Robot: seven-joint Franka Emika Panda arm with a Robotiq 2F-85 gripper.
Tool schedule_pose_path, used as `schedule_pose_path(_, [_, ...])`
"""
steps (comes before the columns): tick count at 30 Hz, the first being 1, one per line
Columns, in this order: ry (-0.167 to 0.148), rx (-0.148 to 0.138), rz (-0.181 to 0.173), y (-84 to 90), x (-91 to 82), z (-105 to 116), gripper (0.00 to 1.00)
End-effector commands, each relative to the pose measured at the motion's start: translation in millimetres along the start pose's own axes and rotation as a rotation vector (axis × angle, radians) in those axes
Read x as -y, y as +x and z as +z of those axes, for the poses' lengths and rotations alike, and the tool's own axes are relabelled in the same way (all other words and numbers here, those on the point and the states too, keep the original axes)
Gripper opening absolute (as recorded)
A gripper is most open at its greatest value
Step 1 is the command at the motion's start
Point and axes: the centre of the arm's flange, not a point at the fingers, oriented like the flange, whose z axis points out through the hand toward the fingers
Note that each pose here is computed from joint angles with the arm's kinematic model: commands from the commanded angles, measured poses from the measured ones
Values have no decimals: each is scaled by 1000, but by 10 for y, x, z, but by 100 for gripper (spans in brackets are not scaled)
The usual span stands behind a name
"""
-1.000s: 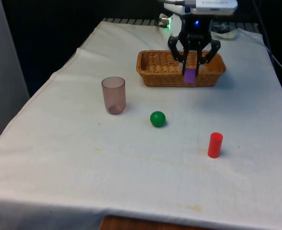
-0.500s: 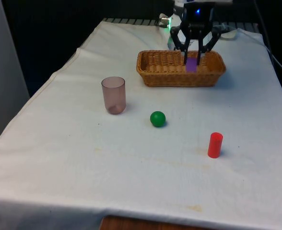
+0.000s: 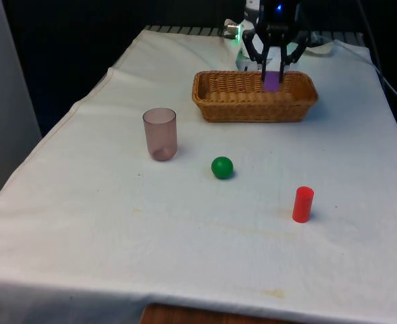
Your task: Pick up the triangular block and place it into the basket.
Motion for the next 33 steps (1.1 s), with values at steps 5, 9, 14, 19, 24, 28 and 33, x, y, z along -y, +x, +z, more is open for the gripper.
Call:
schedule_pose_path(5, [4,-8,-7,-196,-27,-1,33])
schedule_pose_path(9, [8,-5,-11,-286,-50,17,33])
schedule_pose_path(14, [16,0,-18,-455,-109,67,33])
schedule_pose_path(19, [24,5,-26,-598,-157,172,33])
schedule_pose_path(24, [27,9,-33,-733,-214,347,33])
schedule_pose_path(28, [27,14,-37,-822,-264,486,33])
schedule_pose_path(33, [23,27,-39,-879,-305,606,33])
